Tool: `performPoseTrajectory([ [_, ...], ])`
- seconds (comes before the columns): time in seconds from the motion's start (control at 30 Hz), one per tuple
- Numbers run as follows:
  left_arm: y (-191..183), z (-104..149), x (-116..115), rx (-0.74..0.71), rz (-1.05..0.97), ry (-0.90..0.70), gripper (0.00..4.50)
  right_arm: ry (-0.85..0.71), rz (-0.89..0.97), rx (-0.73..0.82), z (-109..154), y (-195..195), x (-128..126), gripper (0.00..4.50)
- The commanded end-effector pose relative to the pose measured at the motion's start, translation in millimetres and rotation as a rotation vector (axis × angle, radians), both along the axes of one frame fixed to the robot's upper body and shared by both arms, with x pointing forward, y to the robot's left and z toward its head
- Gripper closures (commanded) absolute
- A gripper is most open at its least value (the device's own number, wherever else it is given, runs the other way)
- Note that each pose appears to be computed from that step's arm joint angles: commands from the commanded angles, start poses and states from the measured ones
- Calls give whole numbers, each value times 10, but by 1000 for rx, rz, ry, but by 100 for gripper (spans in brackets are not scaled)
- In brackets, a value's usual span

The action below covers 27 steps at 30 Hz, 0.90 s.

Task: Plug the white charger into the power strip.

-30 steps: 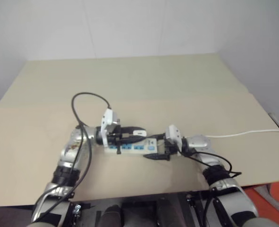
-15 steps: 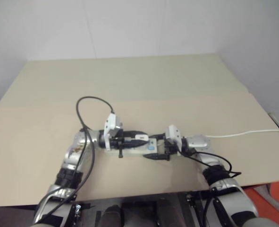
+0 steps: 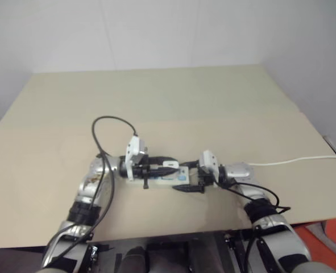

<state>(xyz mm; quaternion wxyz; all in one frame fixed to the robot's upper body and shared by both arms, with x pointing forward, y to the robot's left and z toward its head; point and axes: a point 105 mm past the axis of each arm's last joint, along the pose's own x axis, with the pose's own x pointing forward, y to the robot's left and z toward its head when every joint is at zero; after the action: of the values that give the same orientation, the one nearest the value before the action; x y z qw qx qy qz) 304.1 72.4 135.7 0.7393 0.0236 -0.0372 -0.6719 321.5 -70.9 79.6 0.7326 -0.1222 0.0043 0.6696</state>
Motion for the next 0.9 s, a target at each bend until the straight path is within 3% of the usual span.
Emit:
performPoseTrajectory([
  [0.03,28,70,33,3,11,-27,347,25,5,-7,-57,15,-36,104],
  [0.9,93,9,38,27,23,-15,347,29,4,-10,-68,23,-41,104],
])
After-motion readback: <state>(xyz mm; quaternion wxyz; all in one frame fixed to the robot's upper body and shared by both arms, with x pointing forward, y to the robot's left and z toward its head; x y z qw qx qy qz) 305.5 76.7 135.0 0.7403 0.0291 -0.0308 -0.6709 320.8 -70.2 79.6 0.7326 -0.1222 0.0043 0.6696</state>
